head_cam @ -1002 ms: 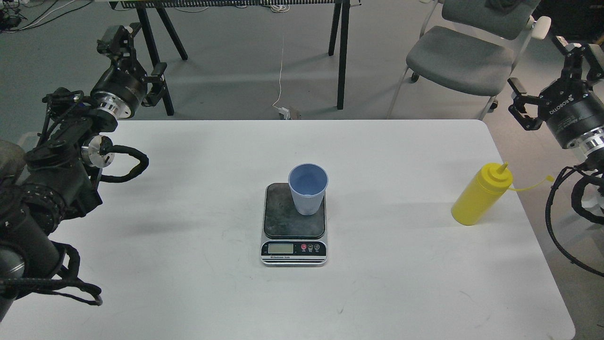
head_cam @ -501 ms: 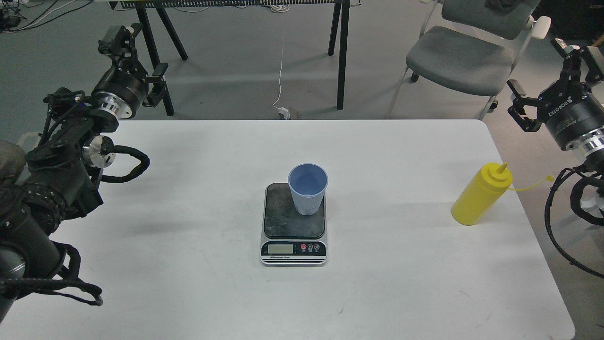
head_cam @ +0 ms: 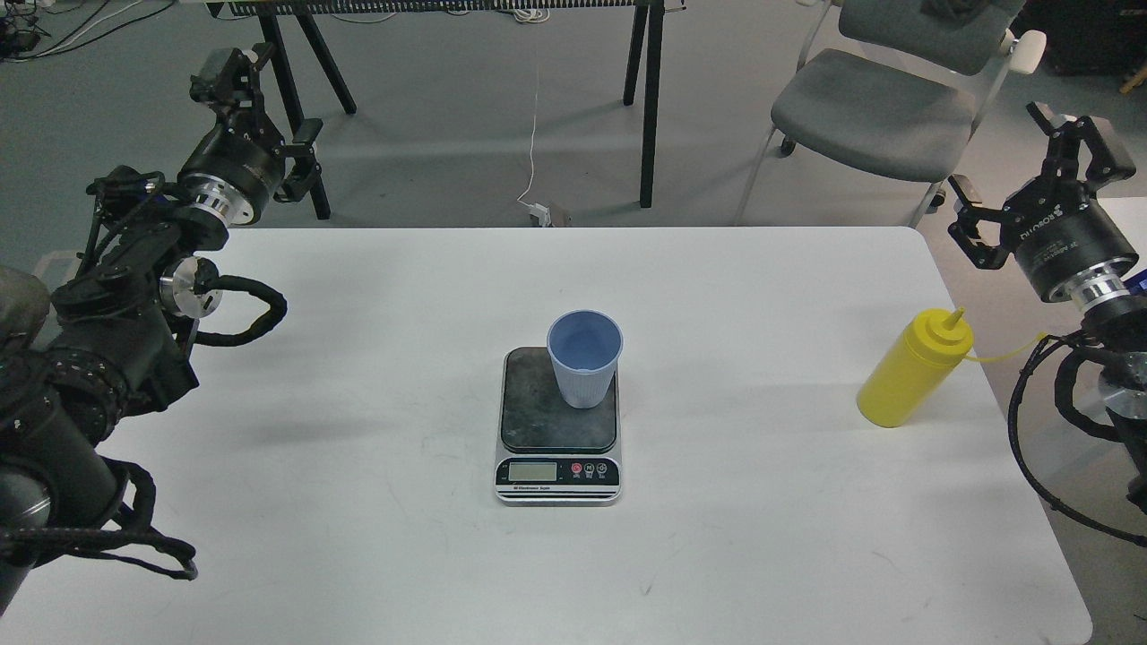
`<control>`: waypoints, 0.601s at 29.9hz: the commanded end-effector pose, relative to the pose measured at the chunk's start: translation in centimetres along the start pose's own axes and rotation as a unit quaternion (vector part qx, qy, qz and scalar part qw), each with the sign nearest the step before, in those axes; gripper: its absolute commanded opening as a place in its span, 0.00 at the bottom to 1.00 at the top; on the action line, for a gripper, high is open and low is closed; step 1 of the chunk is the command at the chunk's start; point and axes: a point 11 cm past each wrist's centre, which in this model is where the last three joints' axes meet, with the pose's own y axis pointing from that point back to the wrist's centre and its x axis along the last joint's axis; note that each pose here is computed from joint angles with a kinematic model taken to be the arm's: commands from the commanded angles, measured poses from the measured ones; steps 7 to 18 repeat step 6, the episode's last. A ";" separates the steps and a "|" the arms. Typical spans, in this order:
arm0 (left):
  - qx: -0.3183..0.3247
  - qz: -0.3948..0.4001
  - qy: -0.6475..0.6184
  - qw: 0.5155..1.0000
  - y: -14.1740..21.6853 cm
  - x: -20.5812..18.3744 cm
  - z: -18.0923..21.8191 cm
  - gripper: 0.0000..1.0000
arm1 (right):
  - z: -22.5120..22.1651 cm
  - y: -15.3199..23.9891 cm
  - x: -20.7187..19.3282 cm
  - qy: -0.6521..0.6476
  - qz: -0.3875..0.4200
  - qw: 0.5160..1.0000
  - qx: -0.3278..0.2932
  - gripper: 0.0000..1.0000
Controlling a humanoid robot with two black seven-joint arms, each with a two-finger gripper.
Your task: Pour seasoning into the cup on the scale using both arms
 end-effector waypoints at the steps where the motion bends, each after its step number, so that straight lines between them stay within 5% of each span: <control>1: 0.000 0.000 0.000 1.000 0.0 0.0 0.0 0.99 | 0.1 -0.9 0.0 -0.005 0.008 1.000 0.002 1.00; 18: 0.000 0.001 0.000 1.000 0.0 0.1 0.0 0.99 | 0.0 -1.3 -0.5 -0.007 0.003 1.000 0.006 1.00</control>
